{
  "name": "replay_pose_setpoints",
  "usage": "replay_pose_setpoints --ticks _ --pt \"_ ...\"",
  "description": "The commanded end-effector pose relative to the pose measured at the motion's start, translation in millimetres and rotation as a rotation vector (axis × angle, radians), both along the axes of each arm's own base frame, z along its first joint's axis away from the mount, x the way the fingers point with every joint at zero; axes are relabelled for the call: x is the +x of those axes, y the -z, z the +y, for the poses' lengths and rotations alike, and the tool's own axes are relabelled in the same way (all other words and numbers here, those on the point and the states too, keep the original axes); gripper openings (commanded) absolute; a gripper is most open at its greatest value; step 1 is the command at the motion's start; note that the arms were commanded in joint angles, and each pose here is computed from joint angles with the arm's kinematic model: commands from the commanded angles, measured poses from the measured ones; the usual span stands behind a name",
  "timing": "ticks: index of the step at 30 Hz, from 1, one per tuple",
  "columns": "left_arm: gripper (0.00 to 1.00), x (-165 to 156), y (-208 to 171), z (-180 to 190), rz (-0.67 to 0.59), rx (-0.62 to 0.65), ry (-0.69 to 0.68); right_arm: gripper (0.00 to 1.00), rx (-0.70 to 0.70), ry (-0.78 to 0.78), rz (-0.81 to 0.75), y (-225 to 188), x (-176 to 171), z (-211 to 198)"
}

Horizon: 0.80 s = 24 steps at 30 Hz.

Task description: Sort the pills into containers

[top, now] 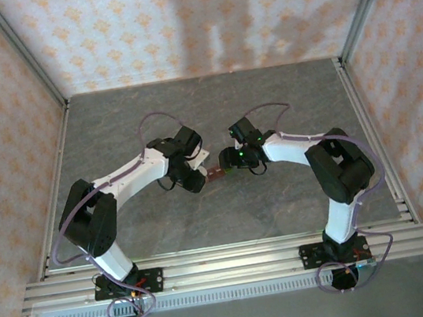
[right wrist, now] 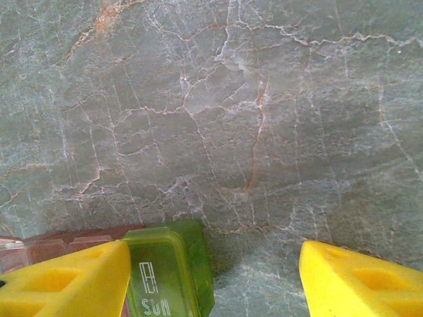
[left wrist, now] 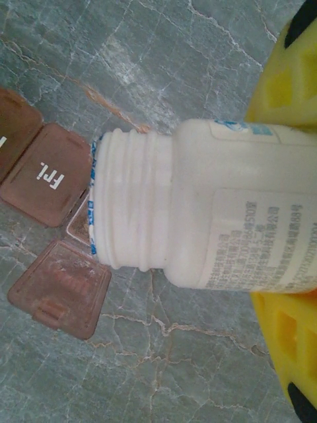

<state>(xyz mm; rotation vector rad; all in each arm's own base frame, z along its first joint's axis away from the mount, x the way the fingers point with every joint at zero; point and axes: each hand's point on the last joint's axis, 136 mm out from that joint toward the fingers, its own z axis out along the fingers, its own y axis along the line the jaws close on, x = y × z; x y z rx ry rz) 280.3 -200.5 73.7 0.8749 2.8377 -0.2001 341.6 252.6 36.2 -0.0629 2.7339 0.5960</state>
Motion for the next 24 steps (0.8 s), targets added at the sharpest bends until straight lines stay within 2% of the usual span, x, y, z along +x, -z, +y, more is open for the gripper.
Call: replay_pose_setpoints --ticks 1,24 --pt "0.0 -1.4 -1.5 3.2 0.028 0.025 0.012 0.68 -0.004 0.005 -0.008 -0.3 4.5 2.1" --pt "0.0 -0.3 6.0 3.0 0.077 0.136 0.061 0.68 -0.002 0.006 -0.001 2.3 3.6 2.3"
